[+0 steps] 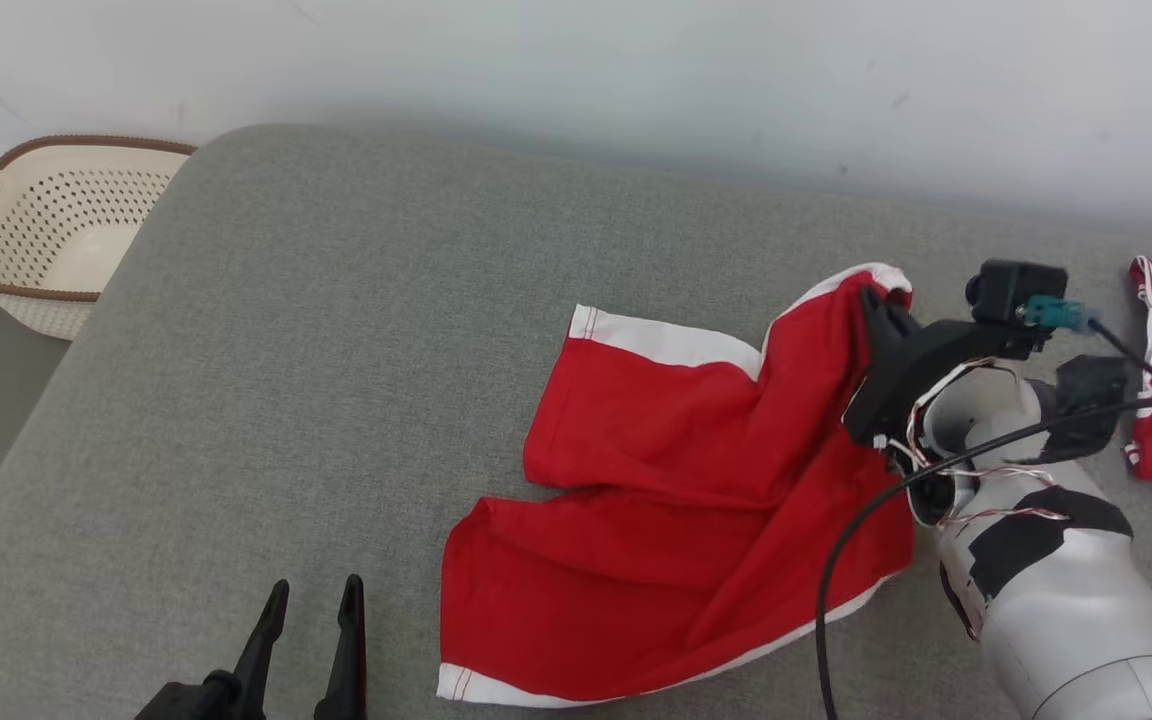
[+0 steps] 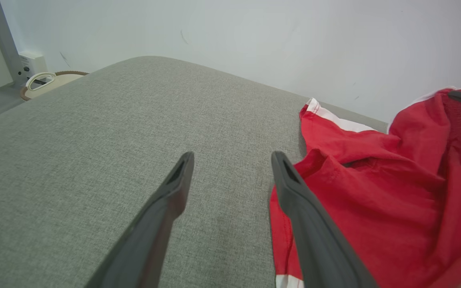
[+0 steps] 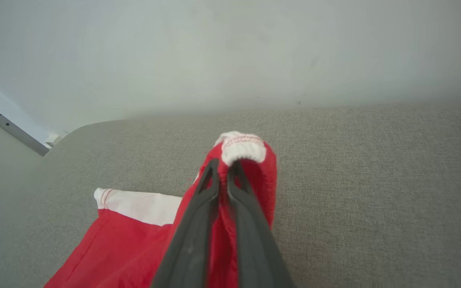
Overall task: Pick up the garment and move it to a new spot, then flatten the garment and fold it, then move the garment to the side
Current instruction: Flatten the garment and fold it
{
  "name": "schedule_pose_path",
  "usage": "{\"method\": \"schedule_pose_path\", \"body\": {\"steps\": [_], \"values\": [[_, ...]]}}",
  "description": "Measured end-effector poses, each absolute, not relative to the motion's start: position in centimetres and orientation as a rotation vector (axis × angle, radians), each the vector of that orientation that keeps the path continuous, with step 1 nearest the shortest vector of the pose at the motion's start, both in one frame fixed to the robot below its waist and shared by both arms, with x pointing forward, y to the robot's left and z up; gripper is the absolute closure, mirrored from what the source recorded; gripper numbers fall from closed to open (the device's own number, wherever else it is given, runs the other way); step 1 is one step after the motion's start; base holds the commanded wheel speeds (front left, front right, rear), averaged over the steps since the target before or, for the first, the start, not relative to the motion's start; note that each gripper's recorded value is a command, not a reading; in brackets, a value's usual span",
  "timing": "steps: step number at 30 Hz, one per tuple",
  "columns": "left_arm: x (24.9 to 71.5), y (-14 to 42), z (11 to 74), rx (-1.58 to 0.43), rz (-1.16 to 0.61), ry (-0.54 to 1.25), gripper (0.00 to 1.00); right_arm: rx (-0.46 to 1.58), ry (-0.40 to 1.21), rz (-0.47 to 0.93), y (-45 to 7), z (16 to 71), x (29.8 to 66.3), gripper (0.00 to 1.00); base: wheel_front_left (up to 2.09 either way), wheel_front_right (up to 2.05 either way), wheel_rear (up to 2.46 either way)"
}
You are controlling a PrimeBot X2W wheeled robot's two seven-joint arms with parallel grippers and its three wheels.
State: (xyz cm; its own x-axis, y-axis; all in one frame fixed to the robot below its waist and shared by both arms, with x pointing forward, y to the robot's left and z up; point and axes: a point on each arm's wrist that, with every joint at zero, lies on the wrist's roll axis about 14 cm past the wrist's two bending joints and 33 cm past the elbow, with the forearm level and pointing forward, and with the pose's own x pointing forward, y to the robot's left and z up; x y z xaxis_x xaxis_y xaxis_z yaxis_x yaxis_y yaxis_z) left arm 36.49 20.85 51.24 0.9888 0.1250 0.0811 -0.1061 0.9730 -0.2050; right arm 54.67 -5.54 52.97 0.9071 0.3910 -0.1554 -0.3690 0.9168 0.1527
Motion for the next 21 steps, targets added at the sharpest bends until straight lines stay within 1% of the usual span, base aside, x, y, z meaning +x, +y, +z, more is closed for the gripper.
{"method": "schedule_pose_path", "body": {"steps": [1,5,8,16,21], "values": [[36.5,20.9,51.2,-0.201,0.118,-0.093,0.00,0.099,0.198,0.398,-5.4,52.4,54.5,0.00,0.00,0.00,0.00],[36.3,21.0,51.4,-0.207,0.122,-0.100,0.00,0.067,0.196,0.399,-5.4,52.1,54.3,0.00,0.00,0.00,0.00],[36.2,21.0,51.5,-0.205,0.119,-0.103,0.00,0.049,0.235,0.387,-6.1,51.1,53.7,0.00,0.00,0.00,0.00],[35.9,20.3,52.2,-0.206,0.096,-0.125,0.00,0.063,0.263,0.368,-7.9,49.7,51.1,0.00,0.00,0.00,0.00],[35.4,19.8,52.6,-0.209,0.083,-0.138,0.00,0.110,0.176,0.362,-8.9,51.0,49.6,0.00,0.00,0.00,0.00]]}}
